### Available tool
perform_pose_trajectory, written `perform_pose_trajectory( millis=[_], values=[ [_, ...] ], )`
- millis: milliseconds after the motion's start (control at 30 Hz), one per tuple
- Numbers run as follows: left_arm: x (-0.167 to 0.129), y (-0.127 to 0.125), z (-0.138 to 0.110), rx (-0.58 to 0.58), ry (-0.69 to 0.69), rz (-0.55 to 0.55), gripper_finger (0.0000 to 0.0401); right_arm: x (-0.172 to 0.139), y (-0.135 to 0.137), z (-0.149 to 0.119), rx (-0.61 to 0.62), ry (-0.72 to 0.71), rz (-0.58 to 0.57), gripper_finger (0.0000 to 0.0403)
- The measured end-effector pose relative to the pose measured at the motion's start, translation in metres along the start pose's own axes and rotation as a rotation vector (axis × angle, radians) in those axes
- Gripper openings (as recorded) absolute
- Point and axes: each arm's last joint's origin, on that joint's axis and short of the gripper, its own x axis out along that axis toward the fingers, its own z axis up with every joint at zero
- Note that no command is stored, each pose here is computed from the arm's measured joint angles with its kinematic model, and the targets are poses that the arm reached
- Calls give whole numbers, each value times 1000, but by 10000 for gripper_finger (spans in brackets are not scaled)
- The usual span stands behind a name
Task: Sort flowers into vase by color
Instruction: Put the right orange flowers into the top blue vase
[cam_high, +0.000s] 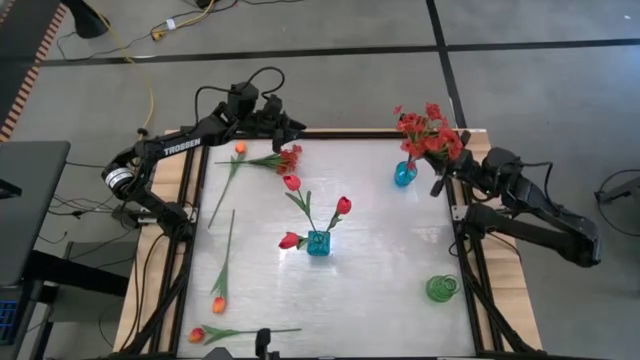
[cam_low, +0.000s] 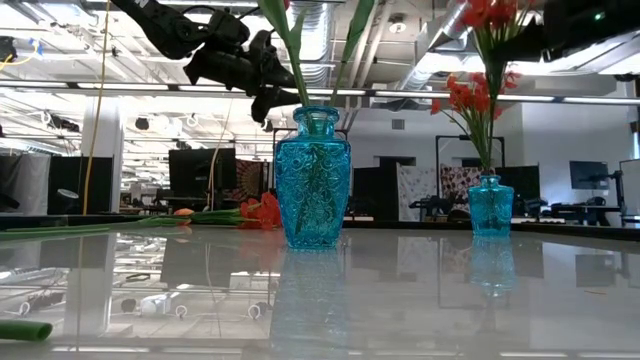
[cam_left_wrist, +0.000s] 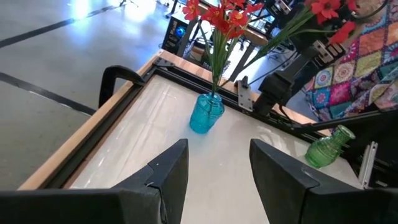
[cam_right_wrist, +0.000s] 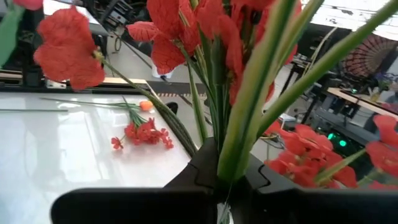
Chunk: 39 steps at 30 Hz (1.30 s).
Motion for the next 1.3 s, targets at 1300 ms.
perform_pose_trajectory(
  millis=[1300],
  values=[
    [0,0,1,15,-8,13,158,9,4,-23,51,49,-57,42]
  ],
)
